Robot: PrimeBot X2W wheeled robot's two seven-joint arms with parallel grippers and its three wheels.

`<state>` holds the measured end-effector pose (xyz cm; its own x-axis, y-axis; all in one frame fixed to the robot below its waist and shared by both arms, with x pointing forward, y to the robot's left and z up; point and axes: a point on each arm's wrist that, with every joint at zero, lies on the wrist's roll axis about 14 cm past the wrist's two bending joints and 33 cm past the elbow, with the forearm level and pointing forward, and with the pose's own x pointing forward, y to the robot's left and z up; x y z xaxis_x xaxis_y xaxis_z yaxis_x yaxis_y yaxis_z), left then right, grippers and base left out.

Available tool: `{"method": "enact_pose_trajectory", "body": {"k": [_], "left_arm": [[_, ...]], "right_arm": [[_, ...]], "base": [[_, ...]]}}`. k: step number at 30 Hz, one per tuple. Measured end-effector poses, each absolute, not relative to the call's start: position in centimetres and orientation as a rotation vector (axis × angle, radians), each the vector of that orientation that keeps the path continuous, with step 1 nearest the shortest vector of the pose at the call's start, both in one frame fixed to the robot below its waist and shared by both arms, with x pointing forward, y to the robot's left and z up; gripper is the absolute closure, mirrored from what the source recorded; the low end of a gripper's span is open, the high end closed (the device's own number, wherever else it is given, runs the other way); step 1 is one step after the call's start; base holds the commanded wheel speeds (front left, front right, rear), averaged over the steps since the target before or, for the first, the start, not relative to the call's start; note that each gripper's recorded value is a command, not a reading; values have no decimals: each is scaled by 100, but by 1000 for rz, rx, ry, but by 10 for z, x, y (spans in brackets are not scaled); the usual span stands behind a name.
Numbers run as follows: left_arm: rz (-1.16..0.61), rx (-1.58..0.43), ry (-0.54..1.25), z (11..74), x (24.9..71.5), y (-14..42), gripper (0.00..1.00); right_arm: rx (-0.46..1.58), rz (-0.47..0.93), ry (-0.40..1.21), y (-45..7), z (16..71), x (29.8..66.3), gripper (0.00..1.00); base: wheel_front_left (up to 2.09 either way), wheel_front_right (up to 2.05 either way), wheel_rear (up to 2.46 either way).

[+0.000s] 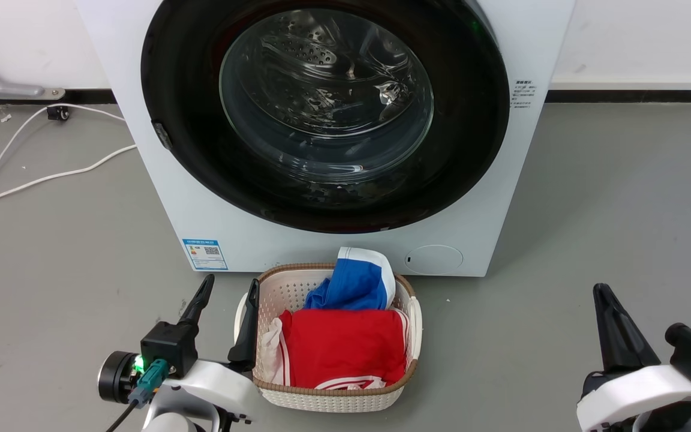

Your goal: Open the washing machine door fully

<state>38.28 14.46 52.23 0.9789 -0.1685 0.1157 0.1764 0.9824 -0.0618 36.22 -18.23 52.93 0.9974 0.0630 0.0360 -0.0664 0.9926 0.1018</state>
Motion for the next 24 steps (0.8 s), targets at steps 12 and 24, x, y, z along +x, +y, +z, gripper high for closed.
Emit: {"method": "enact_pose_trajectory", "body": {"k": [12,24], "left_arm": [[-175,-78,-112,523,384,144,0],[-177,-84,-105,518,406,141,0]], "right_arm": [[1046,48,-17,-186,522,364,100],[1568,-74,-93,-250,512,409,100]], "base": [[0,0,0],[0,0,0]]}}
